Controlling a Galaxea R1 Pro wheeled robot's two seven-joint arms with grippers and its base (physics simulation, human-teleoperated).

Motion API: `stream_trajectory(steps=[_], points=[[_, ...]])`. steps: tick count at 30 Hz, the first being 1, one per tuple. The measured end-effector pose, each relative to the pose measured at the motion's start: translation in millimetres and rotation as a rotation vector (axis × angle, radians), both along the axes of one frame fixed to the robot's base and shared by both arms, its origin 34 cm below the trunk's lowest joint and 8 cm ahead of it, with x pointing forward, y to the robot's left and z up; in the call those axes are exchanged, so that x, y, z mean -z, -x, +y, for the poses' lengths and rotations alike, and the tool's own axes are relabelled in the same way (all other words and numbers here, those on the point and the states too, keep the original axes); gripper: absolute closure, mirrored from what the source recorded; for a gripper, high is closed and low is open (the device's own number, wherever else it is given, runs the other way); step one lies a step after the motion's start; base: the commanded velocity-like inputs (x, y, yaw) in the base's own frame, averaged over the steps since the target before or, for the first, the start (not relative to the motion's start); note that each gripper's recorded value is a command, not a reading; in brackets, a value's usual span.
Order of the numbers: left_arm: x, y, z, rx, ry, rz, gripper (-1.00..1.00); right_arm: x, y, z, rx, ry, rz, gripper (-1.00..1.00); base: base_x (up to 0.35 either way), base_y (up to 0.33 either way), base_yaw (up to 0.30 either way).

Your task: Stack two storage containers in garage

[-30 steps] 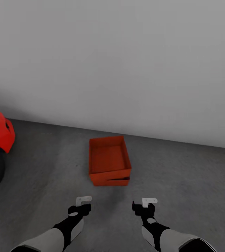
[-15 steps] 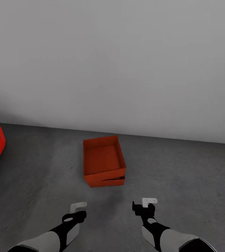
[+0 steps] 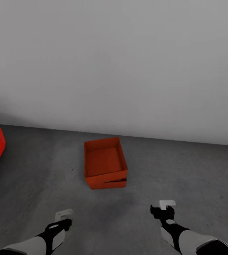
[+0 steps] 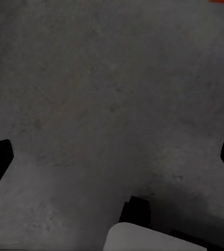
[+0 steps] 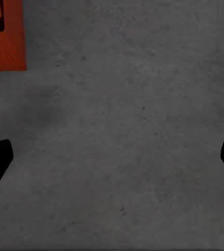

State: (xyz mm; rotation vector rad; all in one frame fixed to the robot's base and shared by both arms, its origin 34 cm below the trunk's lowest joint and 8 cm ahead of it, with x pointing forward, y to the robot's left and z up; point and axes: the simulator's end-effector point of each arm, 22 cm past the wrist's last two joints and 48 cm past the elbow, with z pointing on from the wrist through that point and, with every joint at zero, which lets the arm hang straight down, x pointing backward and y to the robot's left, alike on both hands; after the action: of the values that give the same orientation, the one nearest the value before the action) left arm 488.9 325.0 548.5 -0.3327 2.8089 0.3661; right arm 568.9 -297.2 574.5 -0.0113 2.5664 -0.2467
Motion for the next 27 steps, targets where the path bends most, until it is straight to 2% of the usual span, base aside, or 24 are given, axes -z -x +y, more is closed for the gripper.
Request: stream_trajectory(steps=[2, 5, 10, 14, 17, 20, 25, 27], points=[[0, 4, 5, -0.013, -0.004, 0.004, -1.00, 3, 11, -10, 0.005, 0.013, 0.016, -1.00, 0.000, 0.000, 0.000], [5, 26, 11, -0.058, -0.001, 0.028, -1.00, 15, 59, -43, 0.015, 0.056, 0.085, -1.00, 0.000, 0.000, 0.000], [13, 77, 16, -0.103, 0.001, 0.088, -1.00, 29, 125, -56, 0.002, 0.074, 0.175, -1.00, 0.000, 0.000, 0.000], [17, 119, 22, -0.114, -0.008, 0.139, -1.00, 38, 186, -54, -0.043, 0.077, 0.259, -1.00, 0.000, 0.000, 0.000], [19, 152, 24, -0.115, -0.012, 0.181, -1.00, 41, 218, -49, -0.095, 0.071, 0.306, -1.00, 0.000, 0.000, 0.000], [19, 178, 23, -0.114, -0.012, 0.215, -1.00, 44, 232, -40, -0.132, 0.037, 0.330, -1.00, 0.000, 0.000, 0.000], [19, 201, 21, -0.113, -0.012, 0.246, -1.00, 48, 246, -25, -0.164, -0.026, 0.375, -1.00, 0.000, 0.000, 0.000], [19, 210, 20, -0.113, -0.011, 0.259, -1.00, 50, 259, -19, -0.171, -0.054, 0.421, -1.00, 0.000, 0.000, 0.000]])
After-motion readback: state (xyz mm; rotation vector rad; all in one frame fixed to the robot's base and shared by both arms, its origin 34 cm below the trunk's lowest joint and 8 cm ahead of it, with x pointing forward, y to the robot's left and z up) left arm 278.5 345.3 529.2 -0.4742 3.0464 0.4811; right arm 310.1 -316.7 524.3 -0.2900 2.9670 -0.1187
